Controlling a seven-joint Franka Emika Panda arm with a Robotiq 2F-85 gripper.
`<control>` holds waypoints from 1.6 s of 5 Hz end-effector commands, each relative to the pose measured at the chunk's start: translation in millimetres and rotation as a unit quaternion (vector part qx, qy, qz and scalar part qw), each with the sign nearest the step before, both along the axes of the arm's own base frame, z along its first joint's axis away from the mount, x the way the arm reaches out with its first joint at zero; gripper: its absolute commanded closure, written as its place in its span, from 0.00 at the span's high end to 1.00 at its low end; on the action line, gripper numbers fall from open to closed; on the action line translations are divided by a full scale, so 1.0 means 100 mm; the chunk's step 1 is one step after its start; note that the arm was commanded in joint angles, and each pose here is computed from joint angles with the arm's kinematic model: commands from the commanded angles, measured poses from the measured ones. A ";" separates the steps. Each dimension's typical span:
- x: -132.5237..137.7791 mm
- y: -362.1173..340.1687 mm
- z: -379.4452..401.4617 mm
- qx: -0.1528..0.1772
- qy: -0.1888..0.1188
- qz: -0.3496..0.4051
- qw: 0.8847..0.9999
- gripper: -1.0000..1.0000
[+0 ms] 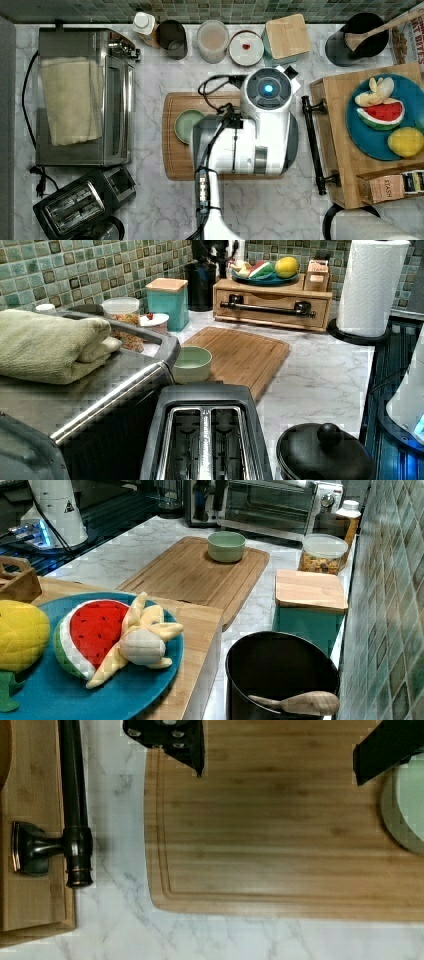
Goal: Open the drawer.
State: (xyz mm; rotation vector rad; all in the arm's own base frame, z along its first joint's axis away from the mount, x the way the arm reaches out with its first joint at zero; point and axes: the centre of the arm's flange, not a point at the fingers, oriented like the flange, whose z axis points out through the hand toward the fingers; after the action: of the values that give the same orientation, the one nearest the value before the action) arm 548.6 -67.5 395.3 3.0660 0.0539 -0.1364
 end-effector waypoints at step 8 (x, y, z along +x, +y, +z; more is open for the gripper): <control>-0.78 -1.51 -0.69 -0.055 -0.115 0.056 0.990 1.00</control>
State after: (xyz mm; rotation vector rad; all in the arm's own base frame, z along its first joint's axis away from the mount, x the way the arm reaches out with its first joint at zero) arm 463.5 -212.5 341.5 2.8991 0.1392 0.2675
